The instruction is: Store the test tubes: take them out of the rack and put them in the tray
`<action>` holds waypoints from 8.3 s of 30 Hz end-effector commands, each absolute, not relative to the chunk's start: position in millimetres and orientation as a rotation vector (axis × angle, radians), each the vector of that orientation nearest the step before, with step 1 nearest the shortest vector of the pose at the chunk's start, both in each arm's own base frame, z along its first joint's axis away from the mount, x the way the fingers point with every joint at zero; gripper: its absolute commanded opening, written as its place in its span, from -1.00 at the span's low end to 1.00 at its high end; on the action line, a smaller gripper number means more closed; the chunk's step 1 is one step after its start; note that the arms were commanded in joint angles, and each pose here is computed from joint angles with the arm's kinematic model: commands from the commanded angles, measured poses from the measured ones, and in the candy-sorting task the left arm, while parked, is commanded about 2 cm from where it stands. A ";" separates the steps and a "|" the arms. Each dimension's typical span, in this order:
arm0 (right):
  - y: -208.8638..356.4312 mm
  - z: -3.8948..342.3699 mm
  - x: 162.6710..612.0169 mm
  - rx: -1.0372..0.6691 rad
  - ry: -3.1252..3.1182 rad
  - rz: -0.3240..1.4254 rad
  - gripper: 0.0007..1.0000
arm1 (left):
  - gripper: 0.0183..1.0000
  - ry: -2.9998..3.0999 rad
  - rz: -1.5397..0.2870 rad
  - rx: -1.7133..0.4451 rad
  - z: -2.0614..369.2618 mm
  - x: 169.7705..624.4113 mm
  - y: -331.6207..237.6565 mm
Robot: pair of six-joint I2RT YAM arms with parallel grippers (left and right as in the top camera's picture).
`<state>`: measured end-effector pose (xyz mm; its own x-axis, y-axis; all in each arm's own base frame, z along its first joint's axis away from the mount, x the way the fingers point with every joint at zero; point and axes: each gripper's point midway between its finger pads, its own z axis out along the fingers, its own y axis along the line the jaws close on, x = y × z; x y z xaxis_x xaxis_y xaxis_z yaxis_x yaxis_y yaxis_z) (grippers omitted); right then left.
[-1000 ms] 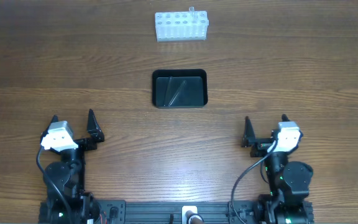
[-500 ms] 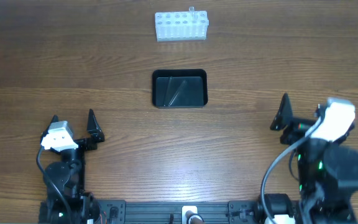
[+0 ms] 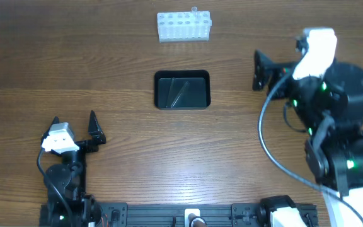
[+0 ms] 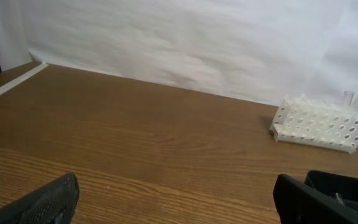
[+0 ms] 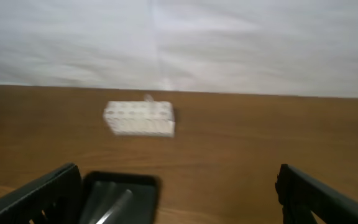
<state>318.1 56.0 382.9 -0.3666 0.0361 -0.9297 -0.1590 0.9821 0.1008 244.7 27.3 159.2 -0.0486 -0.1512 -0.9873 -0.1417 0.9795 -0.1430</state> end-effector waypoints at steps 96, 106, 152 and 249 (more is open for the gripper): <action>177.7 122.6 615.3 -0.076 2.121 -0.090 0.45 | 1.00 1.624 -0.007 -0.205 158.8 244.8 25.3; 177.7 118.1 619.8 -0.085 2.107 -0.095 0.44 | 1.00 1.624 -0.007 -0.205 158.9 244.8 25.3; 182.5 114.4 624.1 -0.087 2.079 -0.106 -0.86 | 1.00 1.624 -0.007 -0.205 158.9 244.8 25.3; 189.7 254.5 553.3 -0.029 2.083 -0.009 -0.98 | 1.00 1.624 -0.007 -0.205 158.8 244.8 25.3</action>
